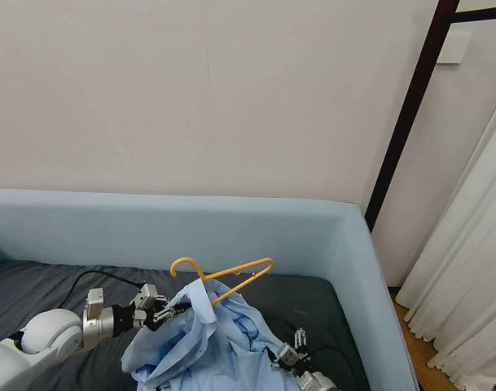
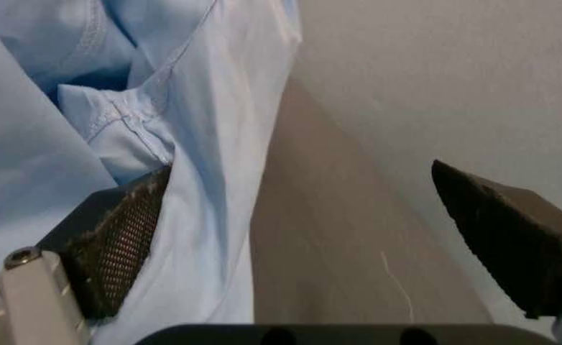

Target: Pick up the clothes from the sofa and hang them on the clothes hanger.

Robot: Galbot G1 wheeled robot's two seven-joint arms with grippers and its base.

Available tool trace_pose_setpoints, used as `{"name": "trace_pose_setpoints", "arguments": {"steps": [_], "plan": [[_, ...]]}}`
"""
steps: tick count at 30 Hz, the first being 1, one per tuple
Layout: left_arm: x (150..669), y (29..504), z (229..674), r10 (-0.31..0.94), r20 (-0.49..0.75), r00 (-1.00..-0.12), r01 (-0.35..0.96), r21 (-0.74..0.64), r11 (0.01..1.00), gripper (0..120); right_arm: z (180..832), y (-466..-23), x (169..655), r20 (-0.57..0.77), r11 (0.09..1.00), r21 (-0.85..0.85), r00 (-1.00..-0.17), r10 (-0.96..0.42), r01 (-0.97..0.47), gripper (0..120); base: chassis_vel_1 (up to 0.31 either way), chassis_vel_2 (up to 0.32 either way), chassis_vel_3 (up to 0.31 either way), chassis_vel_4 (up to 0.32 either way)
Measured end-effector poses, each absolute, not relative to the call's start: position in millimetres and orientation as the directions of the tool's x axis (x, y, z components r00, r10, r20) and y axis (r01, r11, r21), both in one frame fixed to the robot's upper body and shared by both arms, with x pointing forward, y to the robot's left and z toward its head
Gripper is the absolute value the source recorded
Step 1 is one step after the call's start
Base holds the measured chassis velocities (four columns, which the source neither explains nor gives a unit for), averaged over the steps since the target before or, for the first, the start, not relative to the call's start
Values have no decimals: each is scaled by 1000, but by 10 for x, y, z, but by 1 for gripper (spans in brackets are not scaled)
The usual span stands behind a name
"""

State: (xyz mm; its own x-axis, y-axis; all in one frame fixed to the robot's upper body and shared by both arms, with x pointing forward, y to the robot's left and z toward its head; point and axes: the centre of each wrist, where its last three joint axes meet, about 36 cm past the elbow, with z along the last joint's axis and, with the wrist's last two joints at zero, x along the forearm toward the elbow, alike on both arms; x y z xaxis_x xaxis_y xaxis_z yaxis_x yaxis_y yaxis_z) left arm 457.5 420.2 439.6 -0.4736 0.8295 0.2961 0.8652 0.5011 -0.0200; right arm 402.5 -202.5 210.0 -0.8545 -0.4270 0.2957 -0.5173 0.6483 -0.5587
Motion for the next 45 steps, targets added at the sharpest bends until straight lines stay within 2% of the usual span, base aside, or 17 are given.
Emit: {"name": "trace_pose_setpoints", "arguments": {"steps": [5,9,14,17,21,25,32,45], "plan": [[4588,4201,4402,829,294,-475,865,-18,502,1,2133,-2045,4029,290,651,-557,-855,-430,-516,99,0,0,0,0],[4591,4205,4401,829,293,-477,864,-18,503,1,2120,-2062,3975,294,646,-548,-846,-446,-531,91,0,0,0,0],[4581,4246,4411,825,293,-484,860,-15,510,1,2165,-2092,3811,287,621,-501,-792,-538,-603,99,0,0,0,0],[4552,4308,4413,820,303,-485,858,-15,513,1,2311,-2054,3687,264,651,-402,-762,-591,-644,100,0,0,0,0],[4488,4358,4399,818,316,-481,858,-20,513,1,2419,-2054,3777,238,693,-363,-781,-578,-623,100,0,0,0,0],[4361,4433,4436,822,347,-452,872,-21,489,1,2302,-2327,3982,275,717,-413,-827,-490,-562,100,0,0,0,0],[4203,4583,4475,826,387,-410,890,-29,456,1,2113,-2614,3809,352,705,-464,-842,-408,-536,100,0,0,0,0],[4292,4620,4550,824,367,-432,884,-9,468,1,1939,-2386,3512,361,623,-490,-793,-491,-609,100,0,0,0,0]]}}
